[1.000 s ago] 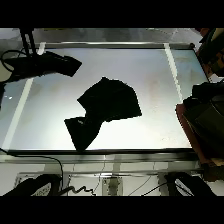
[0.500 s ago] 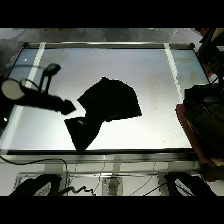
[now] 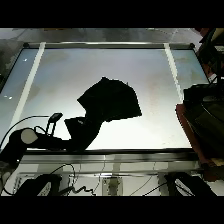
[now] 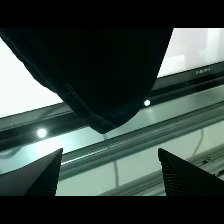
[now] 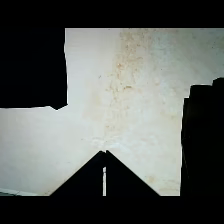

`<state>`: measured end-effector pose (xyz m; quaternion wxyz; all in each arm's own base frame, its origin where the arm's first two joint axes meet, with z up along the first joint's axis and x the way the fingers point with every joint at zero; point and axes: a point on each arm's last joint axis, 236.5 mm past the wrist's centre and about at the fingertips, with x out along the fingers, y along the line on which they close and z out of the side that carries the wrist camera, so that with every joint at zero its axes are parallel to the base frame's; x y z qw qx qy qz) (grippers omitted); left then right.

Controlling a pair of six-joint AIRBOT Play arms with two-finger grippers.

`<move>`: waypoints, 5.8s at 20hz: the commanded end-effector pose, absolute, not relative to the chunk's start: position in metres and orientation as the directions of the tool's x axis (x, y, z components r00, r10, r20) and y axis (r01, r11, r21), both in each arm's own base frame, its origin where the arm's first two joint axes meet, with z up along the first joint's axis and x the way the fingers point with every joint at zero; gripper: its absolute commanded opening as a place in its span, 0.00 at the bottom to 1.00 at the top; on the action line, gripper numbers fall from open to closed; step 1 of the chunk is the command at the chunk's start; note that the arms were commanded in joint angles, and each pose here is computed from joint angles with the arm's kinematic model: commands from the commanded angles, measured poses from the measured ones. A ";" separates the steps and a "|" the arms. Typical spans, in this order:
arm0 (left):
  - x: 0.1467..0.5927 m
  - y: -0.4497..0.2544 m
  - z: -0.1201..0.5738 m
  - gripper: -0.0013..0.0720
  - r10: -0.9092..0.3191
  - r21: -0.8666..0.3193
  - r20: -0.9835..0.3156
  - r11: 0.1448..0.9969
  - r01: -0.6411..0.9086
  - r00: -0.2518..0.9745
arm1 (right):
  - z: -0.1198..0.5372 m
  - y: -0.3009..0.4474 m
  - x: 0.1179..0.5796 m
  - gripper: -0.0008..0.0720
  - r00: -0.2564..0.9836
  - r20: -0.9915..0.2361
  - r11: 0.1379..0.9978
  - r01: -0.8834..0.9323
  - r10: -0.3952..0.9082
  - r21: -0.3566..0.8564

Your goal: Fold the clothes and pants, and hang the long-sleeved shirts on hangers.

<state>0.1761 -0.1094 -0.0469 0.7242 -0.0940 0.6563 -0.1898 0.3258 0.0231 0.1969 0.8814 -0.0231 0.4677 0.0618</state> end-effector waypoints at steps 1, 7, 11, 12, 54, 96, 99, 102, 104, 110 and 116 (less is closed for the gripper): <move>0.170 -0.105 -0.072 0.96 -0.387 -0.386 -0.917 0.922 0.027 0.094 | 0.197 0.024 0.326 0.05 0.556 -0.826 0.991 -0.132 0.089 0.017; 0.178 -0.128 -0.095 0.92 -0.486 -0.504 -0.861 0.854 -0.129 0.150 | 0.200 0.024 0.330 0.05 0.572 -0.815 0.991 -0.132 0.089 0.016; 0.210 -0.129 -0.100 0.91 -0.489 -0.540 -0.833 0.821 -0.187 0.258 | 0.203 0.024 0.335 0.05 0.592 -0.801 0.991 -0.131 0.090 0.015; 0.209 -0.128 -0.105 0.88 -0.484 -0.533 -0.839 0.823 -0.198 0.247 | 0.203 0.024 0.335 0.05 0.592 -0.801 0.991 -0.130 0.090 0.015; 0.202 -0.024 -0.054 0.06 -0.058 -0.047 -0.931 0.998 0.040 0.359 | -0.031 0.510 0.301 0.96 -0.034 -0.693 0.625 -0.404 0.720 0.668; 0.395 0.182 0.245 0.05 0.376 -0.204 -0.397 0.853 -0.480 0.837 | 0.262 -0.102 0.462 0.05 0.778 -0.628 0.972 0.136 0.014 0.190; 0.371 0.189 0.164 0.05 0.327 0.031 -0.667 0.910 -0.414 0.669 | 0.213 -0.094 0.435 0.05 0.705 -0.709 0.971 0.146 0.031 0.188; 0.328 0.205 0.088 0.05 0.278 0.081 -0.836 0.915 -0.396 0.473 | 0.150 -0.083 0.387 0.05 0.610 -0.792 0.976 0.146 0.038 0.159; 0.291 0.209 0.038 0.05 0.237 0.080 -0.903 0.912 -0.402 0.358 | 0.104 -0.069 0.344 0.05 0.532 -0.845 0.972 0.164 0.058 0.170; 0.197 0.190 -0.056 0.05 0.094 0.057 -0.992 0.934 -0.353 0.089 | 0.001 -0.022 0.221 0.05 0.317 -0.938 0.951 0.220 0.143 0.219; 0.186 0.219 -0.057 0.06 0.209 0.182 -0.976 0.930 -0.320 0.053 | -0.029 -0.008 0.137 0.05 0.017 -0.984 0.959 0.221 0.179 0.178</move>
